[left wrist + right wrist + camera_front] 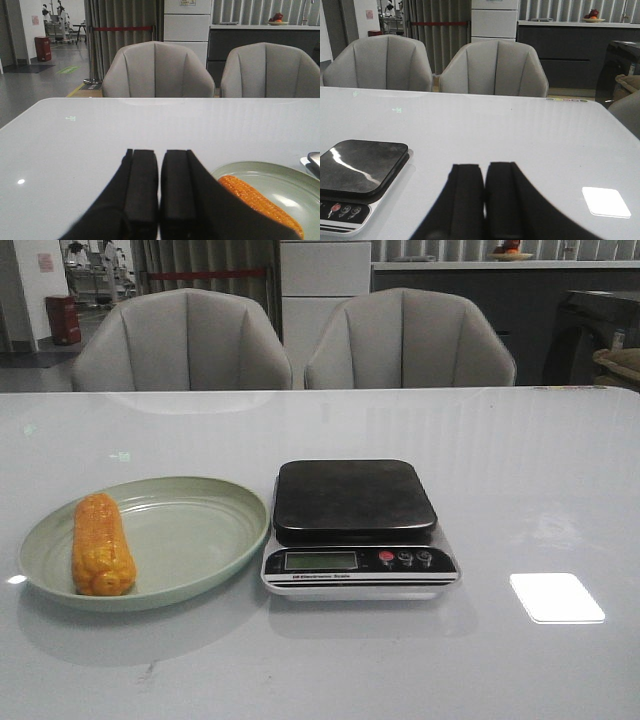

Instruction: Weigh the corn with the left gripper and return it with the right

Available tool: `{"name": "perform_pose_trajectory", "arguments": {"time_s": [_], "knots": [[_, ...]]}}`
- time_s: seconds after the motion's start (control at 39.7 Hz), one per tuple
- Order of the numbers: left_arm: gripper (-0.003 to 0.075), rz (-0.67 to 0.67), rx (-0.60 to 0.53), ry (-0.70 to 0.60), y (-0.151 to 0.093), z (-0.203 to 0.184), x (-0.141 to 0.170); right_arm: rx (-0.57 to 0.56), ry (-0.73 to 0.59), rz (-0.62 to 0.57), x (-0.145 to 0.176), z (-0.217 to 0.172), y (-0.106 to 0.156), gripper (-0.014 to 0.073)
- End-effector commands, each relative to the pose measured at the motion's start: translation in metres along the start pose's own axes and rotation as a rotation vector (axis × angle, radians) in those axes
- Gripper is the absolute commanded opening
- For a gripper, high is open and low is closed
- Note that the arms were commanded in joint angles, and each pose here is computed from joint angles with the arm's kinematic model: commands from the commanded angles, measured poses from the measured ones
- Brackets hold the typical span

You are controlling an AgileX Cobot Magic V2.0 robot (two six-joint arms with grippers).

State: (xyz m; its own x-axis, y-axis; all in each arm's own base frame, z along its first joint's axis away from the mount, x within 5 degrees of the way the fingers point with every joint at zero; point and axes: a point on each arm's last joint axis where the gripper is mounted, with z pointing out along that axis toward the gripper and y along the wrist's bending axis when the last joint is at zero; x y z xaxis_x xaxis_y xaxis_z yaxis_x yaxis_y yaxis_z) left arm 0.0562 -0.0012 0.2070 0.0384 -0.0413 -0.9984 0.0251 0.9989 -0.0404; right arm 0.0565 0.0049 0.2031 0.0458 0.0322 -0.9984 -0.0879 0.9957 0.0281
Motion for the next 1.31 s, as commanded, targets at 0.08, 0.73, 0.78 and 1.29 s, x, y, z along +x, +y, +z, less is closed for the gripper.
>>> {"name": "perform_pose_trajectory", "arguments": {"time_s": [0.08,0.73,0.78,1.29], "knots": [[0.0124,-0.008,0.006,-0.065,0.0,-0.001,0.002,0.005,-0.087,-0.012,-0.005,-0.002,0.0,0.0167],[0.0124,-0.008,0.007,-0.074,0.0,-0.001,0.002,0.005,-0.087,-0.012,-0.005,-0.002,0.0,0.0167],[0.0124,-0.008,0.007,-0.074,0.0,-0.001,0.002,0.005,-0.087,-0.012,-0.005,-0.002,0.0,0.0167],[0.0124,-0.008,0.045,-0.407,-0.004,-0.008,-0.031,0.005,-0.087,-0.012,-0.005,-0.002,0.0,0.0167]]}}
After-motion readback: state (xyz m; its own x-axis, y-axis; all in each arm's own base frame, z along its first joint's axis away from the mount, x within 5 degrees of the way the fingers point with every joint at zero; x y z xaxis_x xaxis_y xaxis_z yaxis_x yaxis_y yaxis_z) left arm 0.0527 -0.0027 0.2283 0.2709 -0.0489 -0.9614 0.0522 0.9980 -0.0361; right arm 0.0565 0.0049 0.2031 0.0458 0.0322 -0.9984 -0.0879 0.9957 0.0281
